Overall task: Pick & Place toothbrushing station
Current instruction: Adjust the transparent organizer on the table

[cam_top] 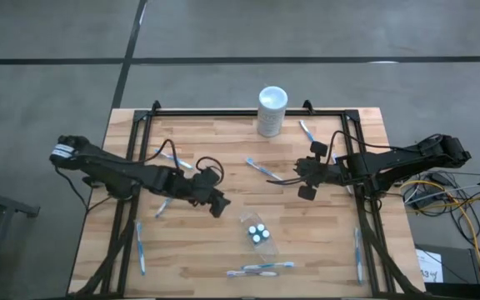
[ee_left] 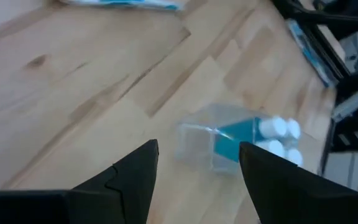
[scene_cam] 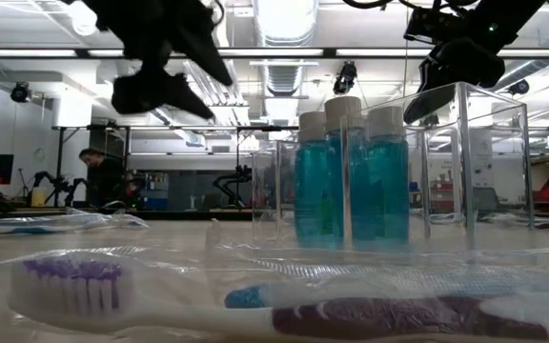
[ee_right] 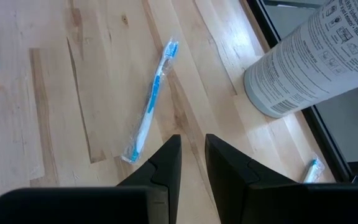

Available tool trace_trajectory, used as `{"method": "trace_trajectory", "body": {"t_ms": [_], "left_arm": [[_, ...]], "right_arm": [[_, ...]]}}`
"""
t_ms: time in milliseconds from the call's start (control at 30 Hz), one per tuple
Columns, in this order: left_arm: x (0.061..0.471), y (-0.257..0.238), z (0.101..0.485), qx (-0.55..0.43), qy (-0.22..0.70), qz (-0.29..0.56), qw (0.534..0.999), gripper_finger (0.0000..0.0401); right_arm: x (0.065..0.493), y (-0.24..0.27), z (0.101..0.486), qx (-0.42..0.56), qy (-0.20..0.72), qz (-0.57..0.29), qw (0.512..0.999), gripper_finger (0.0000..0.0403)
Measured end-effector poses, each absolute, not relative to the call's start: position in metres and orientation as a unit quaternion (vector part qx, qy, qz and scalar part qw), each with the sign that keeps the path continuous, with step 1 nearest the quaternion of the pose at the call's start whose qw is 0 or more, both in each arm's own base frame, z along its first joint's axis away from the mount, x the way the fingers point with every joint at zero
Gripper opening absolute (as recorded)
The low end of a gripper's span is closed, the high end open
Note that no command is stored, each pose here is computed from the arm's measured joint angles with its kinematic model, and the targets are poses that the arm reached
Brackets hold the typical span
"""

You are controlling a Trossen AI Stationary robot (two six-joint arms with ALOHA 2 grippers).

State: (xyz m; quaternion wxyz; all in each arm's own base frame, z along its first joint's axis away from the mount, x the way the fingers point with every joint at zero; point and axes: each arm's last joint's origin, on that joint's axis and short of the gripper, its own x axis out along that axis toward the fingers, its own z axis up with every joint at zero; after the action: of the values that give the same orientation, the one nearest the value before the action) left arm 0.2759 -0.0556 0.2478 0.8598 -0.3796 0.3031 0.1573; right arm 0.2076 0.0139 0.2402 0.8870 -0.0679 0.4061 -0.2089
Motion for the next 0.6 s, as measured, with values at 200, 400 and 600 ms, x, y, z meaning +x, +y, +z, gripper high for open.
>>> {"method": "trace_trajectory", "body": {"t_ms": [200,400,600], "left_arm": [[0.275,-0.048,0.236,-0.373,0.304,0.158,0.862,0.0230],[0.274,-0.050,0.241,-0.354,0.302,0.148,0.873,0.0230],[0.258,-0.047,0.258,-0.305,0.251,0.201,0.896,0.0230]], "right_arm": [[0.208,0.014,0.240,-0.068,0.406,-0.209,0.887,0.0068],[0.208,0.014,0.240,-0.068,0.406,-0.209,0.887,0.0068],[0.208,0.014,0.240,-0.069,0.406,-0.209,0.887,0.0068]]}}
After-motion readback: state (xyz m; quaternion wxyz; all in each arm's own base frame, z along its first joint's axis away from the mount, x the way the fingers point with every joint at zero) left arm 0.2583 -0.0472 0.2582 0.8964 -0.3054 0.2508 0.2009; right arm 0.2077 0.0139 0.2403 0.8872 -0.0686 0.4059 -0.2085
